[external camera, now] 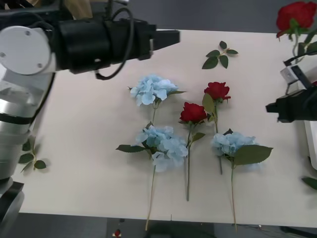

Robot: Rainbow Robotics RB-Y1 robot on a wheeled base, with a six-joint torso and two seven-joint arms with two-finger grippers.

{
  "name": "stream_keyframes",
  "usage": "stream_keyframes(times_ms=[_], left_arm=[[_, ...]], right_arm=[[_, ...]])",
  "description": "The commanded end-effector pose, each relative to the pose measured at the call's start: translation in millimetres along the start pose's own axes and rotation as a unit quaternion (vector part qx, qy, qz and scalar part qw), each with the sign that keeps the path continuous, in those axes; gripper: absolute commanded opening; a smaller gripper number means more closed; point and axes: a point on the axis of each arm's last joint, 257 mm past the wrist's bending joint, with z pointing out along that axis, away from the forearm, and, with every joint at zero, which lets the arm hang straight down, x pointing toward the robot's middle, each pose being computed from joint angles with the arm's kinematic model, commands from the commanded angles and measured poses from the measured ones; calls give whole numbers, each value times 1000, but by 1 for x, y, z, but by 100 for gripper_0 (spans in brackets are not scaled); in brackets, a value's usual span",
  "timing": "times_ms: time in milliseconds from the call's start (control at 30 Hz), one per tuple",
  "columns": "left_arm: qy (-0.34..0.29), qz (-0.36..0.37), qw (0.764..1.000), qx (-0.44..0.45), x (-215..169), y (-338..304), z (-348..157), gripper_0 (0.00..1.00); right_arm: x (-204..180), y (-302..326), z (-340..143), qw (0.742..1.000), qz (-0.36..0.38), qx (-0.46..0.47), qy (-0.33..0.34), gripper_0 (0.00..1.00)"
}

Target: Put the red flowers into the right box and the blue flowers into the left box

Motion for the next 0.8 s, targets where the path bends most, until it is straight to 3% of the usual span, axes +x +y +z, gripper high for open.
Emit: stream_keyframes(times_ms=[33,400,700,800], left_arm=[[65,-99,992,-49,35,48,-38,100],[207,-216,940,-164,171,128,-60,100],[267,-230,906,-235,206,147,-44,100],[264,-238,905,-234,204,148,-32,100]], right_arm=[[2,-31,-26,997,45,52,28,0],[66,-141,-111,954,110,242,137,0],[98,-208,-157,918,138,337,159,0],[116,-227,-171,906,157,354,168,0]])
